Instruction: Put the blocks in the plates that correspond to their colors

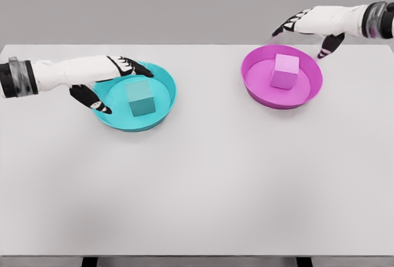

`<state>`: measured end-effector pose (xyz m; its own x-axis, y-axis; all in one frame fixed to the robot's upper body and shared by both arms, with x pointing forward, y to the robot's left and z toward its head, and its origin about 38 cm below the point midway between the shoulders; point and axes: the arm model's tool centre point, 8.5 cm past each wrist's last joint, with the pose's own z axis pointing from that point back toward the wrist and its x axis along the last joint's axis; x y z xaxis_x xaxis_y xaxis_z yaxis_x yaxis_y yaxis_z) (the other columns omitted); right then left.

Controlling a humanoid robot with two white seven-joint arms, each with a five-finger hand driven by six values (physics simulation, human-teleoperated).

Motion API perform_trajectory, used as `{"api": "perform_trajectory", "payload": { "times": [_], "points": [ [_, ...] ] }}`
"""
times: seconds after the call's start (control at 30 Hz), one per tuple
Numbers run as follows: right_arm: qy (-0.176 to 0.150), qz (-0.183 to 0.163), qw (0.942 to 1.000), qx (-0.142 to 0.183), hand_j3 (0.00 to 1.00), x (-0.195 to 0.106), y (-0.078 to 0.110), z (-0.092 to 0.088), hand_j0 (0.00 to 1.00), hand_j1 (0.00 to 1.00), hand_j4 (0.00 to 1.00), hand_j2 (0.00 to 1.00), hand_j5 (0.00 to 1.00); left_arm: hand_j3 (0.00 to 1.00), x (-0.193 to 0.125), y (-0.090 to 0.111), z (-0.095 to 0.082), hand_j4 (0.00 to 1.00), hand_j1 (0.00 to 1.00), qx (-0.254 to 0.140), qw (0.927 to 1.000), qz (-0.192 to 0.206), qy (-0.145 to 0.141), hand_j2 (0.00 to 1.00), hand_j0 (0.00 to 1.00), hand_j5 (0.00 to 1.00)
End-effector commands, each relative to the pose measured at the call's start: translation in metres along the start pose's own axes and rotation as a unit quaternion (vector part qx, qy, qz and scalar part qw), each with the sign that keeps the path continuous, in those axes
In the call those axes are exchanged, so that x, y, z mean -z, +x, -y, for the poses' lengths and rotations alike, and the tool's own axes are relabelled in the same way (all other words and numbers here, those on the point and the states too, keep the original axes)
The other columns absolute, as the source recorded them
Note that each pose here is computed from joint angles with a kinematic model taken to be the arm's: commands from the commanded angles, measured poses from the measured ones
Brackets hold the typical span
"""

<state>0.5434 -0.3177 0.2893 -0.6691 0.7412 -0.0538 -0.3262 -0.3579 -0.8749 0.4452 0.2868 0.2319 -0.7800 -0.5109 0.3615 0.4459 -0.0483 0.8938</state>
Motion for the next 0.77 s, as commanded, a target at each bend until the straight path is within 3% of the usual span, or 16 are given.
{"api": "perform_trajectory", "payload": {
  "times": [0.0, 0.07, 0.23, 0.37, 0.73],
  "points": [
    [-0.066, -0.019, 0.9944, 0.081, 1.00, -0.045, -0.035, 0.004, 1.00, 1.00, 1.00, 1.00, 1.00, 1.00, -0.026, 0.006, -0.024, 1.00, 1.00, -0.023, 0.9982, 0.014, 0.054, 1.00, 1.00, 1.00],
    [-0.075, -0.029, 0.9899, 0.116, 1.00, -0.056, -0.048, -0.005, 1.00, 1.00, 1.00, 1.00, 1.00, 1.00, -0.041, 0.002, -0.003, 1.00, 1.00, -0.053, 0.9959, 0.007, 0.072, 1.00, 1.00, 1.00],
    [-0.025, -0.031, 0.9929, 0.112, 1.00, -0.047, -0.045, -0.033, 1.00, 1.00, 1.00, 1.00, 1.00, 1.00, -0.070, 0.000, 0.029, 1.00, 1.00, -0.091, 0.9909, -0.012, 0.098, 1.00, 1.00, 1.00],
    [-0.007, -0.041, 0.9926, 0.114, 1.00, -0.053, -0.050, -0.048, 1.00, 1.00, 1.00, 1.00, 1.00, 1.00, -0.085, -0.008, 0.060, 1.00, 1.00, -0.136, 0.9844, -0.032, 0.106, 1.00, 1.00, 1.00],
    [0.000, -0.038, 0.9931, 0.111, 1.00, -0.050, -0.047, -0.051, 1.00, 1.00, 1.00, 1.00, 1.00, 1.00, -0.091, -0.017, 0.073, 1.00, 1.00, -0.162, 0.9795, -0.044, 0.111, 1.00, 1.00, 1.00]
  ]
}}
